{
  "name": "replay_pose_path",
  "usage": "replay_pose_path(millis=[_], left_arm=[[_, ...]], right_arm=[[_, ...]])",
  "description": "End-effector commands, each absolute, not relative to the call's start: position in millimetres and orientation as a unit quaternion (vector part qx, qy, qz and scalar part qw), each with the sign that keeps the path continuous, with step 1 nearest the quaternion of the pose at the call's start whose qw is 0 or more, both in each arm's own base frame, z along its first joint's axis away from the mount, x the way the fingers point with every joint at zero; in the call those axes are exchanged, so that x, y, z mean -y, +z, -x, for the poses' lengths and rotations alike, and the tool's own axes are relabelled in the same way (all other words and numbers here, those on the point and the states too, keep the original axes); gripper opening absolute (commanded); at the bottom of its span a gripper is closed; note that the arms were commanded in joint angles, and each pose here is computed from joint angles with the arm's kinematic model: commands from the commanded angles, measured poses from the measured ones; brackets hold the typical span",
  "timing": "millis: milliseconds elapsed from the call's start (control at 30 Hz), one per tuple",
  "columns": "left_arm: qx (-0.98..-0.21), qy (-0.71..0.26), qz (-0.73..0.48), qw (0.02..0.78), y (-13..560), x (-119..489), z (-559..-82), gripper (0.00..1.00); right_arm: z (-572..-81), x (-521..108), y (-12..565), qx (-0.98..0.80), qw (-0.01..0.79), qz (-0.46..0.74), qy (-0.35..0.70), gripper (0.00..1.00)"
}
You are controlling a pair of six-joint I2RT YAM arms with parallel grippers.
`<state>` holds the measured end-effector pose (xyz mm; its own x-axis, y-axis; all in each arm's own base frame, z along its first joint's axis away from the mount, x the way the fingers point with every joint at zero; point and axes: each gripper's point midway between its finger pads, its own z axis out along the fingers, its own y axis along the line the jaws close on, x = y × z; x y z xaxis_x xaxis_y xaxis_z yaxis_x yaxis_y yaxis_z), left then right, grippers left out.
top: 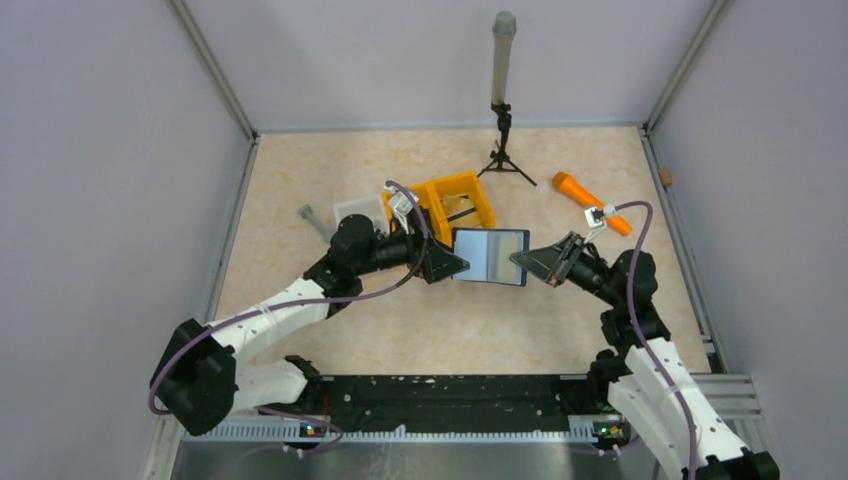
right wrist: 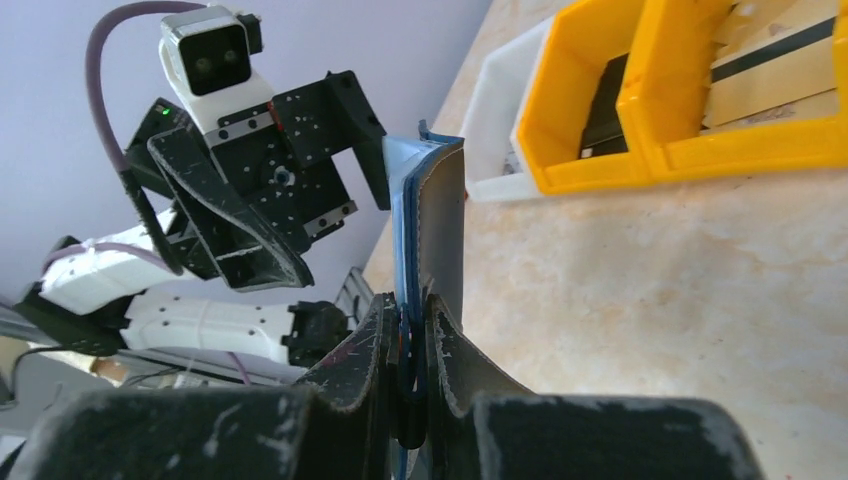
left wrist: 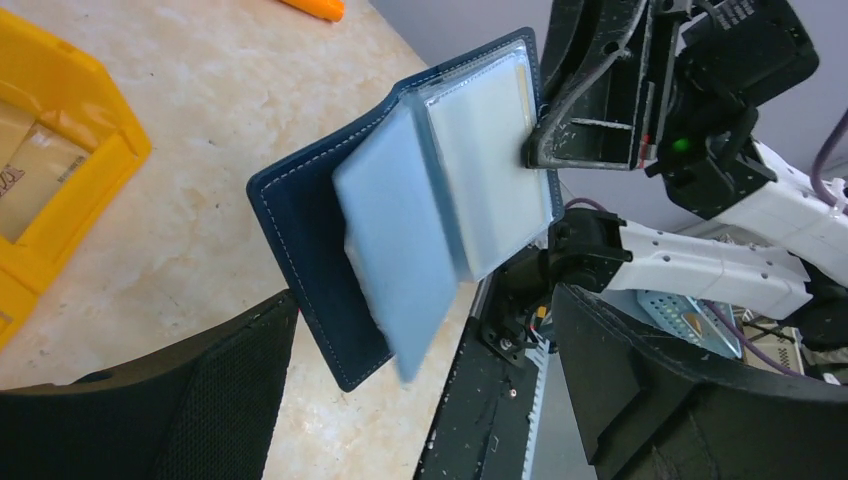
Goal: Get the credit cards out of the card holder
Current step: Remove the credit card from the card holder.
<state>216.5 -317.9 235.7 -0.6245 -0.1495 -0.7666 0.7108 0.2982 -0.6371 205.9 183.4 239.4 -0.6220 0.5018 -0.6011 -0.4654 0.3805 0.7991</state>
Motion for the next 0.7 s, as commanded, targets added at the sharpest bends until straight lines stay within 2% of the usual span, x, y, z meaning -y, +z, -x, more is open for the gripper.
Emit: replay_pose_path(millis=[0,267,533,667], left_arm=[[-0.649,-0.608,-0.224,0.399,272,321,-200,0.99],[-0.648,-0.622,-0.207,0.388,261,326,-205,0.99],[-0.687,-0.574,-0.182,0.406,238,319,-222,0.99],[-0.675,-0.590,-0.178,0.406,242,314,-217,0.99]], right_arm=[[-188,-197,280,-0.642,0.426,0.046,0.636,0.00],[-186,-206,282,-0.638,0.406,0.061,0.652,0.00],[-188,-205,289,-0.641,0.418,0.070,0.640,0.00],[-188,-206,292,-0.642,0.416,0.073,0.639,0.00]])
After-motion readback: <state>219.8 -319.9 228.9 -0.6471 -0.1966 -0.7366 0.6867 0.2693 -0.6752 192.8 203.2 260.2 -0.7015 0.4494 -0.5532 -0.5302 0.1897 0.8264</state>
